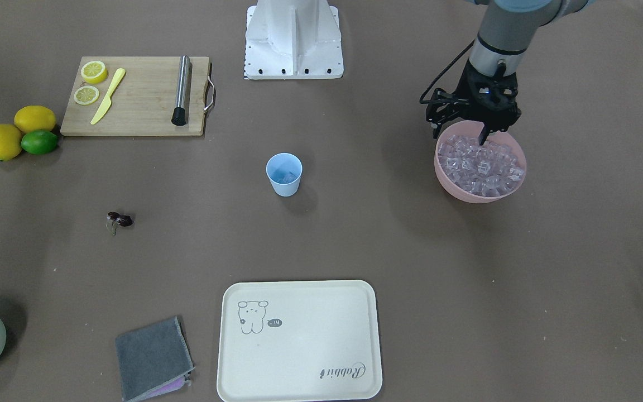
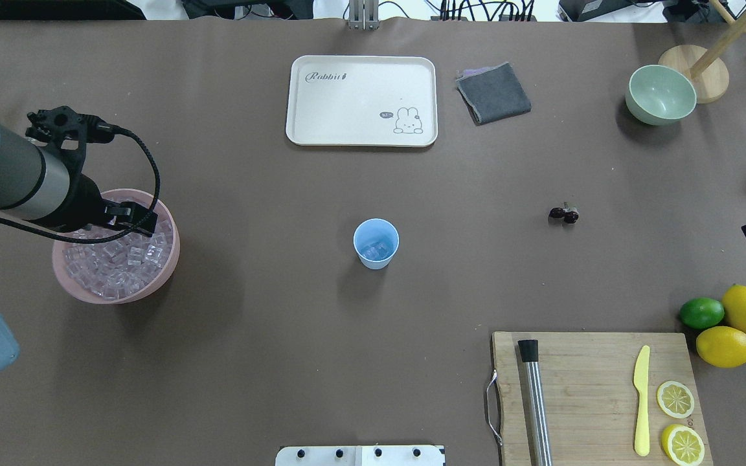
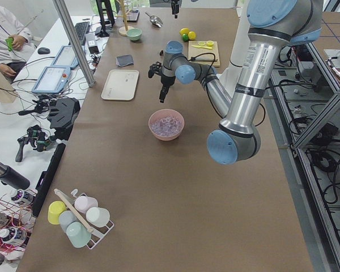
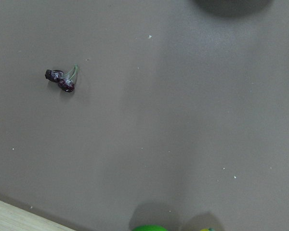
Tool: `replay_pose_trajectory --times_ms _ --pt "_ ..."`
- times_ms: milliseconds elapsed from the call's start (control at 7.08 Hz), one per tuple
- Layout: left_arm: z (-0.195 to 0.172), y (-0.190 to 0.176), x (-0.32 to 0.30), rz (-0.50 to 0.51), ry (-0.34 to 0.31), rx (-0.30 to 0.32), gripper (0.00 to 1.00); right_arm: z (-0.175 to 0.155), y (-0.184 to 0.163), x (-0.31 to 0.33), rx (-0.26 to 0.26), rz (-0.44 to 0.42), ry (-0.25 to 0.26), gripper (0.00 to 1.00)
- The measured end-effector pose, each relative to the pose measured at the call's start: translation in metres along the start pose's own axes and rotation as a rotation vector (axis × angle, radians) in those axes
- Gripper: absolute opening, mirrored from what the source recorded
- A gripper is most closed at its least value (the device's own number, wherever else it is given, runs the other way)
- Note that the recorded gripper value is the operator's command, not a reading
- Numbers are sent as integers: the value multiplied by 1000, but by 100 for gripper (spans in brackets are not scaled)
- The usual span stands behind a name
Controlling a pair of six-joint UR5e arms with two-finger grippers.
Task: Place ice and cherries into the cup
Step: 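Lower the left gripper into the ice and grasp a third cube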
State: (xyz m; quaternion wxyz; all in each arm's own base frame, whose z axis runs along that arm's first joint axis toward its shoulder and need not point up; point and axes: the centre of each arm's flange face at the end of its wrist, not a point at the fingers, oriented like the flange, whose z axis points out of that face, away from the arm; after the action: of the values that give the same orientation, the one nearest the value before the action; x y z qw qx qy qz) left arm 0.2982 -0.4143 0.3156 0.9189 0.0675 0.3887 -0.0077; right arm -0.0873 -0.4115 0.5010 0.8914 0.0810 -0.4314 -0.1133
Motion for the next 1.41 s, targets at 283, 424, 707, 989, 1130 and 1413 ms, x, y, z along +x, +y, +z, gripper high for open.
replay_pose_trajectory --times_ms 283,424,707,989,1130,1413 --pt "3 4 5 -296 37 -7 97 6 0 -6 -14 -17 -8 99" --pt "11 10 12 -351 38 -9 97 8 -1 -11 -17 -31 -12 99" --pt "23 12 18 -509 21 4 91 10 -1 -14 -20 -69 -13 99" --pt "13 6 0 -697 19 20 69 10 -3 -17 -18 -101 -16 99" --pt "13 5 -11 -787 11 20 63 11 -4 -20 -11 -118 -22 99" --pt "20 2 -17 -933 5 20 63 15 -15 -31 3 -152 -34 99"
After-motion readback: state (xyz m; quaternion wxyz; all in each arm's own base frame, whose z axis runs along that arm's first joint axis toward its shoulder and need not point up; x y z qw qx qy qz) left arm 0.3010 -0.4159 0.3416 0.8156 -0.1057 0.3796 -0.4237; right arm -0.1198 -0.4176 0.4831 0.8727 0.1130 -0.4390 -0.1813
